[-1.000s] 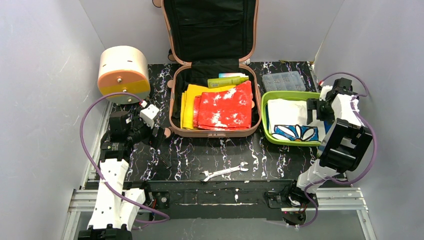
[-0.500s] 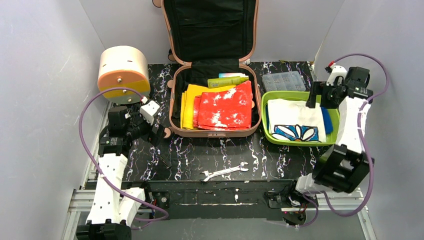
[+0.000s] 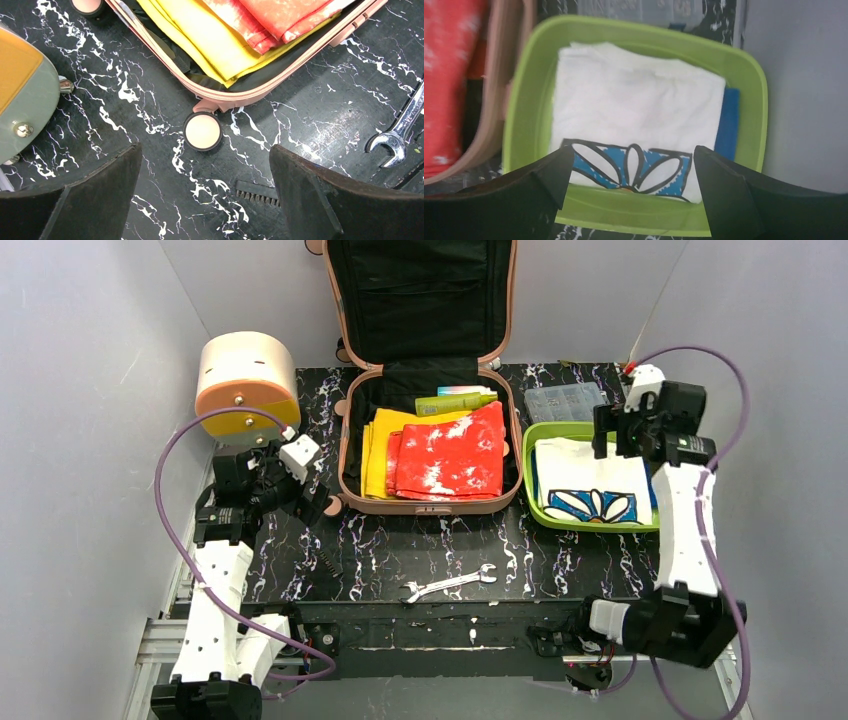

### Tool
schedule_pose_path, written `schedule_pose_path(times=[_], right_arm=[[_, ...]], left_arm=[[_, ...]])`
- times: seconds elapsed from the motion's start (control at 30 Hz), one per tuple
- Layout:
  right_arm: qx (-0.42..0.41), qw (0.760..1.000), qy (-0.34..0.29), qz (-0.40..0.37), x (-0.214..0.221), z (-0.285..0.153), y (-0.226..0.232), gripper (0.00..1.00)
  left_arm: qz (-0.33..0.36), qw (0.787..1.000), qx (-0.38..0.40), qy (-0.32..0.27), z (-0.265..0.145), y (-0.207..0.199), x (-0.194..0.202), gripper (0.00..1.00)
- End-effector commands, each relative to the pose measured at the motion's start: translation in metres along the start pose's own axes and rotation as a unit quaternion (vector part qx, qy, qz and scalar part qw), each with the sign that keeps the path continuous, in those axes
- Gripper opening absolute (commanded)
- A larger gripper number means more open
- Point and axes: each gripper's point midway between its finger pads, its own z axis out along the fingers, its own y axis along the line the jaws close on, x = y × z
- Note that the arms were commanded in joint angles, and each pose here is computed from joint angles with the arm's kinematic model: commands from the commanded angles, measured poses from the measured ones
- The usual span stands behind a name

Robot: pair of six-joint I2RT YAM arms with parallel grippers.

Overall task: Open, take out, and arrange the luggage
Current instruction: Pick up the clothes from the opened luggage.

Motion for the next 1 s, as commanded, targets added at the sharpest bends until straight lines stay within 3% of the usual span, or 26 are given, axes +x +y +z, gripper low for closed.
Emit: schedule_pose_path(times=[0.0, 0.07, 0.23, 0.4, 0.53, 0.7, 0.97], right_arm=[[-0.078, 0.99, -0.114, 0.022, -0.048, -0.013, 0.026, 0.98], [-0.173, 0.977, -0.116, 0.04, -0.061, -0.023, 0.065, 0.98], [-0.259, 0.956, -0.134, 0.018, -0.091, -0.033, 0.162, 0.99], [-0.317, 0.946, -0.058, 0.045, -0.077, 0.006, 0.214, 0.98], [-0.288, 0.955, -0.027, 0.065, -0.067, 0.041, 0.216, 0.98], [-0.28, 0.956, -0.03, 0.087, -0.063, 0.056, 0.218, 0.95], [-0.257, 0.96, 0.018, 0.114, -0.041, 0.086, 0.218, 0.91]], left_arm=[[-0.002, 1.0, 0.009, -0.005, 0.0, -0.006, 0.003, 0.98], [-0.002, 1.0, 0.003, -0.002, -0.002, -0.006, 0.006, 0.98], [0.001, 1.0, -0.002, 0.018, -0.006, -0.01, 0.018, 0.98], [-0.014, 1.0, 0.018, 0.014, -0.002, -0.025, 0.034, 0.98], [-0.015, 1.0, 0.021, 0.011, -0.003, -0.028, 0.04, 0.98], [-0.021, 0.999, 0.026, 0.005, -0.003, -0.027, 0.039, 0.98], [-0.034, 0.999, 0.027, -0.002, -0.003, -0.025, 0.038, 0.98]])
